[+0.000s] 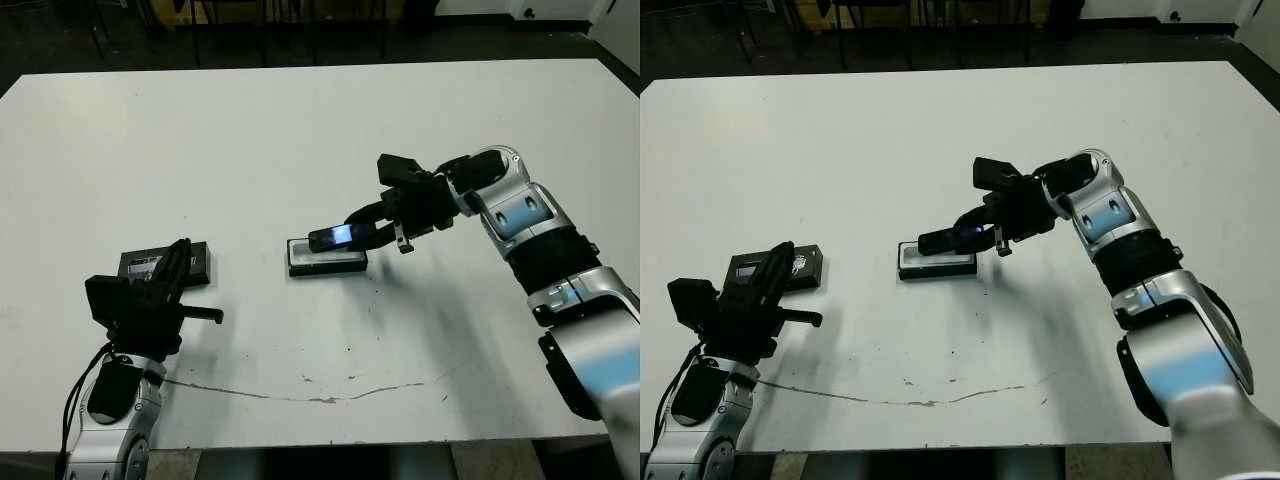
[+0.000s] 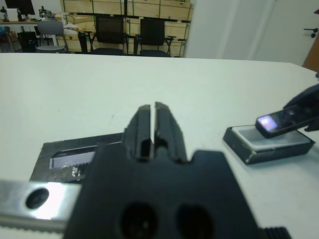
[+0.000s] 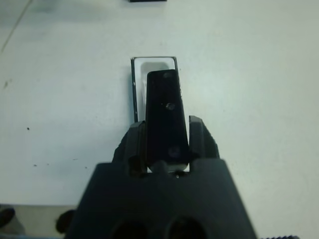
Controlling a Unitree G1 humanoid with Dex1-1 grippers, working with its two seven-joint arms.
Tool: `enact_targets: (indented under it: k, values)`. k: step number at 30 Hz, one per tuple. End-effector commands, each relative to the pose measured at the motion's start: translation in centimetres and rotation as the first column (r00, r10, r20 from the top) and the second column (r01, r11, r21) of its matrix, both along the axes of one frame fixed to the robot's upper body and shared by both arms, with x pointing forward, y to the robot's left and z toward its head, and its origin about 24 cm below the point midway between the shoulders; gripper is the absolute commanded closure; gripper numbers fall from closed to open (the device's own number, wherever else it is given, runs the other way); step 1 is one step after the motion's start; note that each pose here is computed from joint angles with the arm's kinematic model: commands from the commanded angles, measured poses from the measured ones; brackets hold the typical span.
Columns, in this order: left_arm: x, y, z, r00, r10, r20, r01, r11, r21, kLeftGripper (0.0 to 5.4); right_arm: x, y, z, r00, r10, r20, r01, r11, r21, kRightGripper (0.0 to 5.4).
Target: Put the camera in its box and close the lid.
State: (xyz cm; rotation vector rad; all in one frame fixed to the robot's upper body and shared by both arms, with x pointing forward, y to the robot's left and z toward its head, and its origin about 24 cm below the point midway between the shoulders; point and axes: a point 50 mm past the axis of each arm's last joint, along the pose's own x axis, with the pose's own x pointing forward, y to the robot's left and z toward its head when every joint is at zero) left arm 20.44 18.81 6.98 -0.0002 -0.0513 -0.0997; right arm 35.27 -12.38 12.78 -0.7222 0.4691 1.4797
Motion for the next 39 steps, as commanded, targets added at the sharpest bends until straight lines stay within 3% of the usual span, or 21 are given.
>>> enact_targets:
  k: [1,16,22,29,36,39]
  values:
    - [-0.2,0.2,-0.5,0.999,0.011,-0.032,-0.010,1.000,0.008,5.40,0.1,0.0,0.1,1.000,0.015,-0.010,-0.016,0.999,-0.038,4.67]
    - [-0.2,0.1,-0.5,0.999,0.010,-0.034,-0.010,1.000,0.003,5.40,0.0,0.7,-0.2,0.989,0.047,-0.139,-0.050,0.999,-0.015,4.67]
    - [-0.2,0.0,-0.5,0.999,0.009,-0.032,-0.009,1.000,0.002,5.40,-0.2,1.3,-0.6,0.997,0.070,-0.041,-0.073,0.994,-0.078,4.67]
    - [-0.3,-0.1,-0.5,0.999,0.009,-0.035,-0.010,1.000,-0.010,5.40,-0.7,3.3,-1.6,0.996,0.094,0.000,-0.093,0.991,-0.099,4.67]
    - [-0.4,-0.2,-0.5,0.999,0.015,-0.033,-0.015,1.000,0.001,5.40,-1.5,5.2,-1.8,0.977,0.183,0.106,-0.164,0.973,-0.165,4.67]
    - [-0.4,-0.2,-0.5,0.999,0.024,-0.039,-0.024,1.000,-0.002,5.40,-1.8,5.5,-2.3,0.981,0.175,0.080,-0.160,0.973,-0.167,4.67]
